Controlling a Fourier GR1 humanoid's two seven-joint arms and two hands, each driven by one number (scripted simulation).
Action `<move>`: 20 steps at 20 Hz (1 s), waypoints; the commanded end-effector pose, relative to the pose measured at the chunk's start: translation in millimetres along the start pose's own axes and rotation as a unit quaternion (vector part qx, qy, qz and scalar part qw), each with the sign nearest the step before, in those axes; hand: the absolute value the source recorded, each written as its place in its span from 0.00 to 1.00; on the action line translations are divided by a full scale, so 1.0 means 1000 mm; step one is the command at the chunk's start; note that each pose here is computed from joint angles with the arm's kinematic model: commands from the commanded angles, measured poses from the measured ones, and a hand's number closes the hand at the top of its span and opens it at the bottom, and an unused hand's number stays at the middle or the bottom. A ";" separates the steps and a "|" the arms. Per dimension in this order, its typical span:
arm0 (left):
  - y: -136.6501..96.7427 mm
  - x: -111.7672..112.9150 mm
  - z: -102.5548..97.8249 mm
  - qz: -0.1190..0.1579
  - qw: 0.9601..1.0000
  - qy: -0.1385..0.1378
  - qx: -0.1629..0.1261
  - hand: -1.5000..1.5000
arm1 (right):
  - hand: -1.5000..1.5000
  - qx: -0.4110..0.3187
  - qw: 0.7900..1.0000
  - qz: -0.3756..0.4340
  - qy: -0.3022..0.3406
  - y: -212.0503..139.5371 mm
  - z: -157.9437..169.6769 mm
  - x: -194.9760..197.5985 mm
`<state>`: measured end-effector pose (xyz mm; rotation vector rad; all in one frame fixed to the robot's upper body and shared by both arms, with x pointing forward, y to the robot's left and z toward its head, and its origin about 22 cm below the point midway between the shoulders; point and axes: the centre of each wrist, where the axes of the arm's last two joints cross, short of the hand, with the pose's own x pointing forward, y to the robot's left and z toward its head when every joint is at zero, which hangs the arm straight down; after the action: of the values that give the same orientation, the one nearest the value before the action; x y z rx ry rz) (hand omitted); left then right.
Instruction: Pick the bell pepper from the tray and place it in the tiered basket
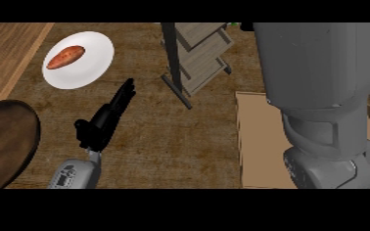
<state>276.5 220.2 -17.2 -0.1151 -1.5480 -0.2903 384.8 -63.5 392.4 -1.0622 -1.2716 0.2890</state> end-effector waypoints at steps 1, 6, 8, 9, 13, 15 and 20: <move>-0.002 -0.006 -0.002 0.008 1.000 0.002 0.006 0.50 | 1.00 0.011 0.997 -0.050 0.055 0.015 -0.008 0.015; -0.012 0.006 -0.012 0.000 1.000 -0.011 -0.006 0.50 | 1.00 0.034 0.992 -0.102 0.071 0.031 -0.015 0.022; 0.003 0.004 -0.008 0.000 1.000 -0.007 0.002 0.50 | 1.00 0.047 0.988 -0.120 0.084 0.031 -0.014 0.028; 0.000 0.015 -0.013 -0.009 1.000 -0.007 -0.003 0.50 | 1.00 0.054 0.985 -0.133 0.092 0.038 -0.020 0.023; 0.005 0.001 -0.002 -0.002 1.000 0.006 -0.007 0.50 | 0.00 0.105 0.953 -0.218 0.182 0.029 -0.032 0.016; 0.002 -0.003 -0.003 0.004 1.000 0.009 -0.006 0.50 | 0.00 0.124 0.943 -0.247 0.186 0.029 -0.033 0.018; -0.007 -0.002 -0.002 -0.002 1.000 0.004 0.001 0.50 | 0.00 0.055 0.939 -0.297 0.165 0.032 -0.025 0.028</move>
<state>280.2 218.5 -18.1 -0.1200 -1.5419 -0.2891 429.5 -47.0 383.3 -0.6011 -1.2324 -0.0710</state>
